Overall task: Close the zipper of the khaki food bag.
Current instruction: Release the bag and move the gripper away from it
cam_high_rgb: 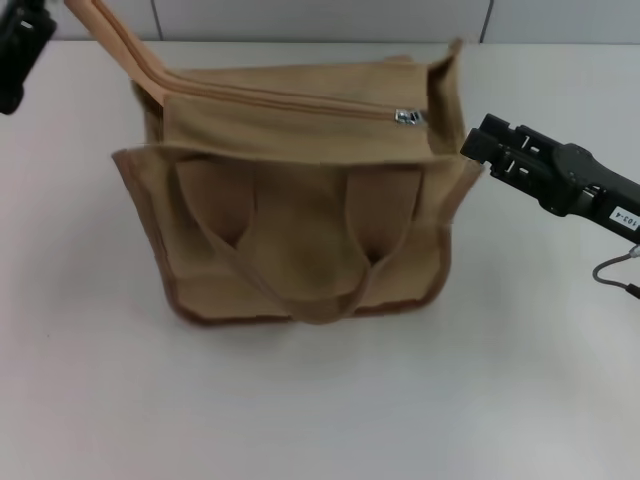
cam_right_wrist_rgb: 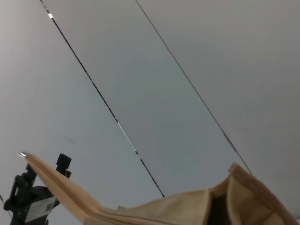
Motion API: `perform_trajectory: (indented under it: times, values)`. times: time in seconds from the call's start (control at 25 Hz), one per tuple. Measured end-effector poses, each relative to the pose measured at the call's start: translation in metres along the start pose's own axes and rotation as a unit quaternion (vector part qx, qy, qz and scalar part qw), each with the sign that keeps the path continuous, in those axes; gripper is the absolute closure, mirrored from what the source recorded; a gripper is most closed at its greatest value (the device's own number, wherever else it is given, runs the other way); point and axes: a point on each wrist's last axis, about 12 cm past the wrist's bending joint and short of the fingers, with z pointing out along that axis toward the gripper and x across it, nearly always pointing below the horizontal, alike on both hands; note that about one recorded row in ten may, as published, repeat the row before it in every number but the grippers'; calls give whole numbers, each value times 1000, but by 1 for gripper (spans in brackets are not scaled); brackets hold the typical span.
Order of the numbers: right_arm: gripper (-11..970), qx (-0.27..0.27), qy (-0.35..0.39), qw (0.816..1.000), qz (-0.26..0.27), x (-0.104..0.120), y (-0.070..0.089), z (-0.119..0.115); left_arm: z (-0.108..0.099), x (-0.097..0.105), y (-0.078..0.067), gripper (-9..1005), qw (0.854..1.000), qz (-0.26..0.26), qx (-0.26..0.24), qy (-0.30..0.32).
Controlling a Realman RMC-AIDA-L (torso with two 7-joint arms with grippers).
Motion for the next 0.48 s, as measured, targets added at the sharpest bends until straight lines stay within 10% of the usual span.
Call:
perform_trajectory:
  times: [0.36,0.48]
  values:
    - [341,-4,-3,1000,-14,-2,0,4,11,2,4,223,999,-25,21,25]
    - [341,-6,-3,1000,-14,-1,1,6,17,17,25,214,993,-7,-46,105]
